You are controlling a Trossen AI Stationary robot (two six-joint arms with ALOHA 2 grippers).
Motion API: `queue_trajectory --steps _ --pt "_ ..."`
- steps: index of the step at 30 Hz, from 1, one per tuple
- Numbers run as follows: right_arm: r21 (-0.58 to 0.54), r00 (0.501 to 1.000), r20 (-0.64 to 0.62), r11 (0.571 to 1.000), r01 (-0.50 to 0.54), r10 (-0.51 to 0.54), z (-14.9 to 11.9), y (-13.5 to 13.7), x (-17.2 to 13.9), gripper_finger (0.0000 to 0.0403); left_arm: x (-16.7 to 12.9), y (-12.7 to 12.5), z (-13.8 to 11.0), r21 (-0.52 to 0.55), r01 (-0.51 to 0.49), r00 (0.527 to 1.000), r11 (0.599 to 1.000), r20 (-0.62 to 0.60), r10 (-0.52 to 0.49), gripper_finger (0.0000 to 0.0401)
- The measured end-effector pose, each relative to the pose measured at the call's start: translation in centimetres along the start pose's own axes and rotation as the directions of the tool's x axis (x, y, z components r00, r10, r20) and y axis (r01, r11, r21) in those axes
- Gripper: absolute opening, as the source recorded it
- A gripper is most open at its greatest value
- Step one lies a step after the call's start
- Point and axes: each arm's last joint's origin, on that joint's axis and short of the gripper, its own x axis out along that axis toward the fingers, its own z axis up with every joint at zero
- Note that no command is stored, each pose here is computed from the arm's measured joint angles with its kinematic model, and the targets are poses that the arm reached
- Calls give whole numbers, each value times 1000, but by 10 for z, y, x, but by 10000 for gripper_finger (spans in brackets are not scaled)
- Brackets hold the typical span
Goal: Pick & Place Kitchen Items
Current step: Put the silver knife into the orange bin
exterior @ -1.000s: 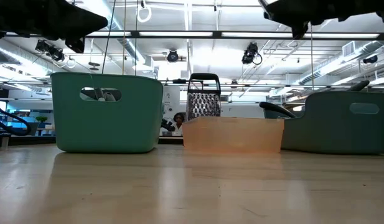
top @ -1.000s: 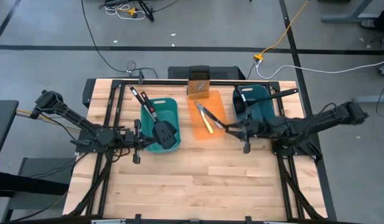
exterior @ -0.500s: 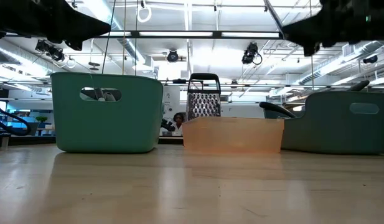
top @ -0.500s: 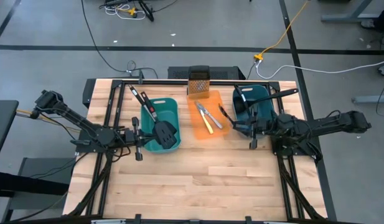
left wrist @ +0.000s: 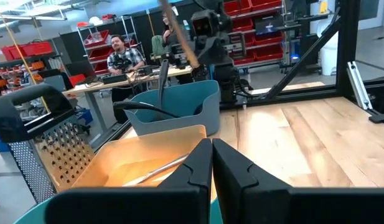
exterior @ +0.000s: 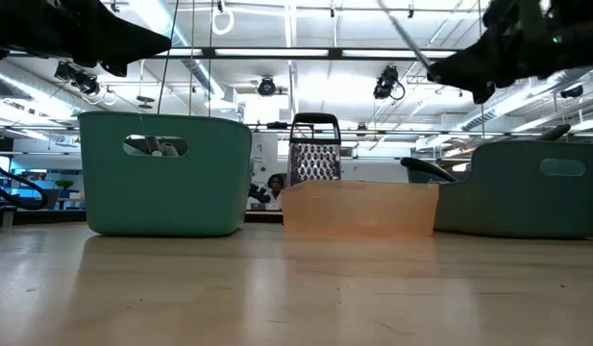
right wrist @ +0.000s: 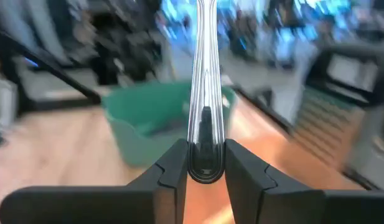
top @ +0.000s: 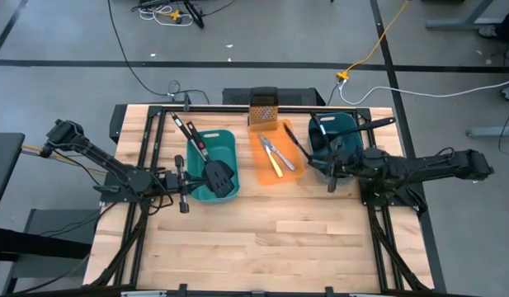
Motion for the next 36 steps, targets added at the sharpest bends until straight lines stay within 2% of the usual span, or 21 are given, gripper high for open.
queue_trajectory --steps 4,9,12,15,17,20,24,26,29,33,36 --pt "-5 968 -220 992 126 -123 26 -3 7 86 0 0 0 0 0 1000 1000 0 0 18" --pt "-6 857 -452 962 274 -247 48 -6 26 86 0 0 0 -1 -2 1000 1000 2 2 18" --pt "-15 810 -517 949 314 -276 48 -7 44 86 0 0 0 11 -2 1000 1000 2 2 18" --pt "-9 783 -557 945 328 -277 48 -9 65 86 0 0 0 11 -2 1000 1000 2 2 18" --pt "-2 730 -635 945 328 -255 44 -12 76 86 0 0 0 8 -2 1000 1000 2 2 18" --pt "-17 604 -759 935 354 -243 42 -18 88 86 0 0 0 -3 -1 1000 1000 3 1 18" --pt "-77 414 -877 921 381 -245 47 -25 103 86 0 0 0 -4 -1 1000 1000 2 1 18" --pt "-105 354 -901 918 382 -250 50 -27 111 86 0 0 0 -2 -1 1000 1000 2 1 18" --pt "-115 301 -924 924 366 -234 51 -29 127 86 0 0 0 5 0 1000 1000 2 0 18" --pt "-89 278 -939 927 365 -200 47 -32 147 86 0 0 0 6 0 1000 1000 2 0 18" --pt "-99 240 -951 925 366 -197 36 -35 159 86 0 0 0 5 0 1000 1000 3 0 18"
